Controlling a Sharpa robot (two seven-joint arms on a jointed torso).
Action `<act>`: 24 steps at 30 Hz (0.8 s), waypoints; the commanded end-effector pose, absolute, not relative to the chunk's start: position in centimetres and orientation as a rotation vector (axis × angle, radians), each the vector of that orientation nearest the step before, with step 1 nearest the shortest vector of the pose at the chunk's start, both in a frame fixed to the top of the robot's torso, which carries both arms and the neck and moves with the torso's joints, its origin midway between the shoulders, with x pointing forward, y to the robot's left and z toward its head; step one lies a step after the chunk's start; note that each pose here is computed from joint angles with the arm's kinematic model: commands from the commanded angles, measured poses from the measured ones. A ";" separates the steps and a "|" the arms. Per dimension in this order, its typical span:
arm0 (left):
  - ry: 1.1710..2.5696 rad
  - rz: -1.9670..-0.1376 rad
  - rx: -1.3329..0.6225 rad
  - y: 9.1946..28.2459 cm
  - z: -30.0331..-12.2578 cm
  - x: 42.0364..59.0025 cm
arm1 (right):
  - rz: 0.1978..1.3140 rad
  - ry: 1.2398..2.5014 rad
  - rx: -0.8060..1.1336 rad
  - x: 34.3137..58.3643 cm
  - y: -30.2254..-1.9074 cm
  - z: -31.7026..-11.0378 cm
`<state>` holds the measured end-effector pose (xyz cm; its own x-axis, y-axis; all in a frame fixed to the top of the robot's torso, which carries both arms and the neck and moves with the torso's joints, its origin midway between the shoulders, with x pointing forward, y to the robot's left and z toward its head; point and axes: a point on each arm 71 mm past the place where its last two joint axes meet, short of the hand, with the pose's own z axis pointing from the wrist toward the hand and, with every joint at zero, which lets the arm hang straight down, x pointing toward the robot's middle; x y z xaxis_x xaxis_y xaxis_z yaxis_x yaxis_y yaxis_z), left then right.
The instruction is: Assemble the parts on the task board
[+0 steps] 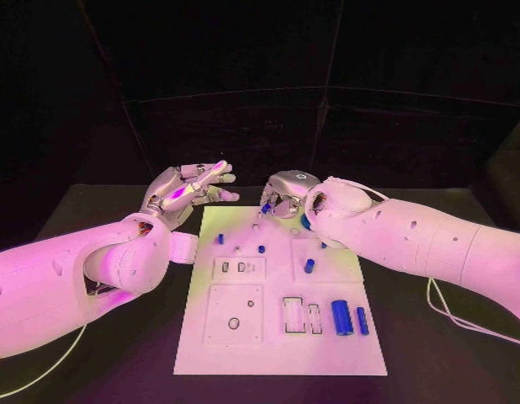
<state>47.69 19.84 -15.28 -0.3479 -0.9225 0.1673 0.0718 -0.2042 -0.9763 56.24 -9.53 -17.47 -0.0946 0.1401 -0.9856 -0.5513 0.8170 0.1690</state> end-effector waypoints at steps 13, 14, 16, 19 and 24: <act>1.284 -1.682 -1.072 19.6 -15.1 47.6 | 0.585 1.605 -0.346 56.8 -8.8 -17.7; 1.284 -1.682 -1.072 19.6 -15.1 47.6 | 0.581 1.609 -0.348 56.8 -8.7 -17.8; 1.284 -1.683 -1.072 19.6 -15.1 47.6 | 0.577 1.613 -0.350 56.9 -8.7 -17.8; 1.285 -1.683 -1.072 19.6 -15.1 47.7 | 0.574 1.618 -0.354 56.9 -8.5 -17.9; 1.286 -1.684 -1.071 19.5 -15.1 47.7 | 0.577 1.622 -0.359 56.8 -8.2 -17.9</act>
